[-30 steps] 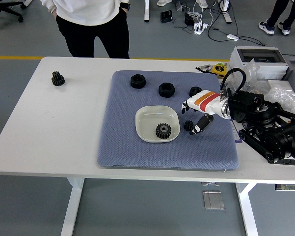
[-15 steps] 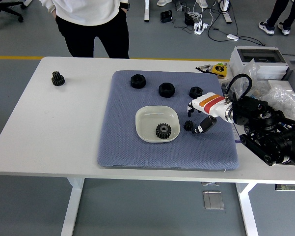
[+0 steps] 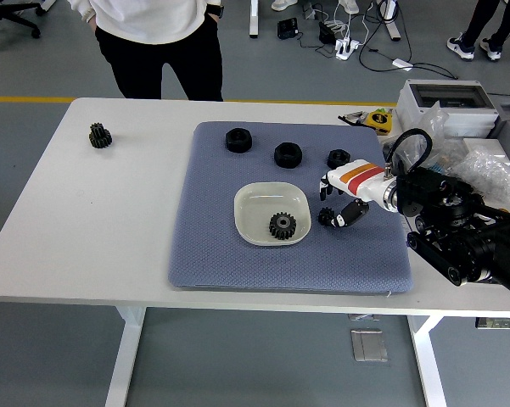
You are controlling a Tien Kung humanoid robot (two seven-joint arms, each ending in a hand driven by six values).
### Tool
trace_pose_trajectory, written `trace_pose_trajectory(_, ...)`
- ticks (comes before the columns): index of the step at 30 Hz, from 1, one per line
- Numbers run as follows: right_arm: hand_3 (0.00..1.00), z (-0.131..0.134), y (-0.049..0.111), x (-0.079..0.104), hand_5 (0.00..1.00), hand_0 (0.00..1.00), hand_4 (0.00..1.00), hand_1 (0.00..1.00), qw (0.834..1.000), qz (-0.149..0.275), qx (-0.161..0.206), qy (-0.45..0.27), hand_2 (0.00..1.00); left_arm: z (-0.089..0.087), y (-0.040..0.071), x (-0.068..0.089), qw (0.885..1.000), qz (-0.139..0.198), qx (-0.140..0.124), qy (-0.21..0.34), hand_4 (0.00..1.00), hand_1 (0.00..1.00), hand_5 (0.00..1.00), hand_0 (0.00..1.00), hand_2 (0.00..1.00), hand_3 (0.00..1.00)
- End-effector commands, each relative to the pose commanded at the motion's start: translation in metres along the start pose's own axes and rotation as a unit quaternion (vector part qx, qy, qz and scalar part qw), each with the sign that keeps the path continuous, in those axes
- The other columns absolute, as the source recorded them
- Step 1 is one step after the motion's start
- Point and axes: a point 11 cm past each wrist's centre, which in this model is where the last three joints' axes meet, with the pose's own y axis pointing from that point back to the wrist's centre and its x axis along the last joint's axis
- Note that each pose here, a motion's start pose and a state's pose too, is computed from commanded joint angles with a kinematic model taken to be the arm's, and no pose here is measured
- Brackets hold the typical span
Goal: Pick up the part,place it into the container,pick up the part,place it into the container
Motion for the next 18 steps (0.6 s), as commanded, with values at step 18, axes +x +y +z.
trace_pose_trajectory(18, 0.574, -0.004, -0.001, -0.014, 0.266, 0.399, 0.838, 0.506, 1.000, -0.013, -0.003, -0.012, 0.605, 0.003, 0.000, 0.000, 1.000, -0.001, -0.002, -0.001, 0.699, 0.695, 0.581, 0.671, 0.719, 0.588)
